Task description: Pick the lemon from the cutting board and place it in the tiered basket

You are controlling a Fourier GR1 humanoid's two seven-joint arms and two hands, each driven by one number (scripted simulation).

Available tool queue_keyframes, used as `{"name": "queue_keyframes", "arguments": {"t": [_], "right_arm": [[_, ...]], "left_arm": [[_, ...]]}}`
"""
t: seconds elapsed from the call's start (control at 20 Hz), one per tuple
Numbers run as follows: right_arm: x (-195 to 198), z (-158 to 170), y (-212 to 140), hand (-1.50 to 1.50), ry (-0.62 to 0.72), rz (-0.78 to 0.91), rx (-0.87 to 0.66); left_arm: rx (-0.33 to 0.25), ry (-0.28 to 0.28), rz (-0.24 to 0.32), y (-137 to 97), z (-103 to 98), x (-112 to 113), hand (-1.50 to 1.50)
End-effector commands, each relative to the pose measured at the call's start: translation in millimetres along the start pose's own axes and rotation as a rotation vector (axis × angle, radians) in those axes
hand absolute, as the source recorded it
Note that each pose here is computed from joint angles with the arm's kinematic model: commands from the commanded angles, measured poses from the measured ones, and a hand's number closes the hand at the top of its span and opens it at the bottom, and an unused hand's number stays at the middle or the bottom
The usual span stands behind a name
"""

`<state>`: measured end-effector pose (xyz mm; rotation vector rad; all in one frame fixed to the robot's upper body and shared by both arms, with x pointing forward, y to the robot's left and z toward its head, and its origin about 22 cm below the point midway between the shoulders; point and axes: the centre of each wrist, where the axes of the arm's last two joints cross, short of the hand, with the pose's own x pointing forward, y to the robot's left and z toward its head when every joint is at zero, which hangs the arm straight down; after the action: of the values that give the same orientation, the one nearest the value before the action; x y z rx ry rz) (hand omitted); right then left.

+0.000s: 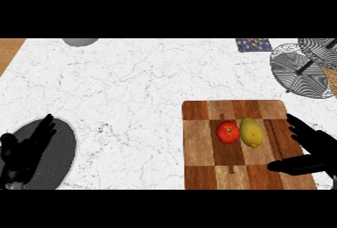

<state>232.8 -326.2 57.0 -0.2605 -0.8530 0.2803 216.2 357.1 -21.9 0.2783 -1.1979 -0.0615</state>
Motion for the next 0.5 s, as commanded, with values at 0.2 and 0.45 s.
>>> {"name": "queue_keyframes", "arguments": {"t": [0.2,0.45], "right_arm": [[-8,-35,12,-1.50,-0.026,0.001,0.014],[-4,-24,28,-1.50,-0.017,0.010,0.013]], "left_arm": [[0.011,-0.007,-0.025,-10,-12,-3,0.00],[0.011,0.002,0.003,1,3,4,0.00]]}}
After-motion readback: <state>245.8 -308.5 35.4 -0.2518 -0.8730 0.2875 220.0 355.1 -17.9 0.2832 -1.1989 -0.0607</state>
